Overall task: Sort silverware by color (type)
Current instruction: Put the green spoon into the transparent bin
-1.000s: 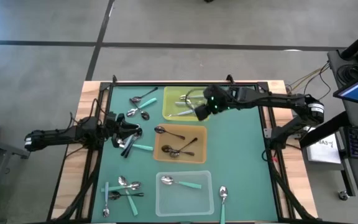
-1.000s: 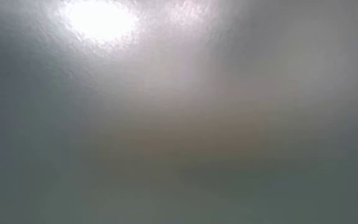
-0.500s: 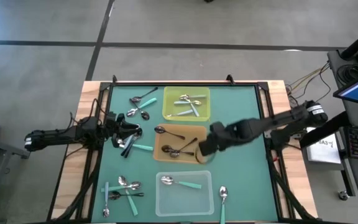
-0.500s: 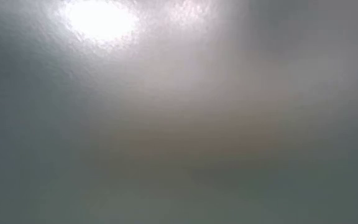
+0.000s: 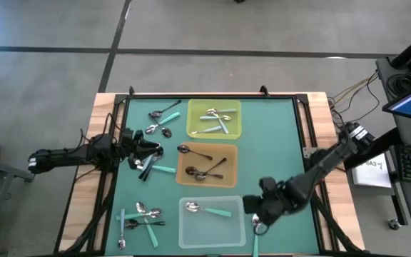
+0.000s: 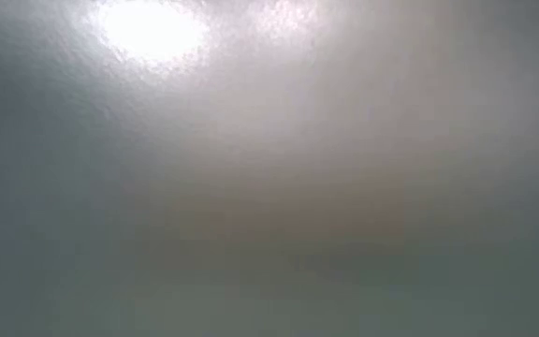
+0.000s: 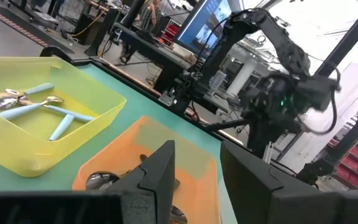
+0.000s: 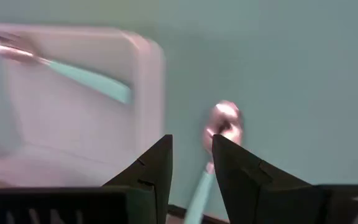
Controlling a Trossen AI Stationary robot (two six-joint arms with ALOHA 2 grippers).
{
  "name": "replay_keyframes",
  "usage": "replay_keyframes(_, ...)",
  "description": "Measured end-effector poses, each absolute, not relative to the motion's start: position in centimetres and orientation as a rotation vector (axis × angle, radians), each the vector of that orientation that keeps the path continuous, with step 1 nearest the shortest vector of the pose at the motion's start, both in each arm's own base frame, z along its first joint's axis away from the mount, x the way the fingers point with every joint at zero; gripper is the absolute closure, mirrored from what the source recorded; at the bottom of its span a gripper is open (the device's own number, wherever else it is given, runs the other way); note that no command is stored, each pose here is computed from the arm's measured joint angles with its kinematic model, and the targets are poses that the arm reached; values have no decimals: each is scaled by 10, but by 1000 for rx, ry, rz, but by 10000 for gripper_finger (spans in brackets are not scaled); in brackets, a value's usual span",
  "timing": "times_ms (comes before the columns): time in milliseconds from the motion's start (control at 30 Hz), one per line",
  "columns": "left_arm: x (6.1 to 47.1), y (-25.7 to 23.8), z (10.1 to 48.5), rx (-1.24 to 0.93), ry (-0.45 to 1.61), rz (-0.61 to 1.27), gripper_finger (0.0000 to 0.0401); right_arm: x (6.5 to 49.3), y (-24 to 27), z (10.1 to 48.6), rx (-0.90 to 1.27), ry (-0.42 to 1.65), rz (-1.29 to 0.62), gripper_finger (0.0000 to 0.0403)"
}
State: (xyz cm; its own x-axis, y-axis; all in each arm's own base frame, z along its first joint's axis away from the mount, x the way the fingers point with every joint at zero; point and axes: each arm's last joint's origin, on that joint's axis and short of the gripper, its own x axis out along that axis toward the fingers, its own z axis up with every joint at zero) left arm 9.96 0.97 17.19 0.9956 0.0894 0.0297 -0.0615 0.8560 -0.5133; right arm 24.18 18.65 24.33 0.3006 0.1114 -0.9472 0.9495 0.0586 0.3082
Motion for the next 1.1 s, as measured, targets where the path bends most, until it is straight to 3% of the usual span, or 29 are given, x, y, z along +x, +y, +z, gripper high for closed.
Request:
replay_keyframes(267,100,10,172,-537,-54,79,290,246,219,209,1448,1294,-960,297)
replay_keyframes(500,100,10,172,-537,-53,79,290,262,234,196,1448,1303,-943,301)
replay_keyframes(1100,100,10,172,-537,-53,79,290,270,241,151,1353,1307,-1137,303)
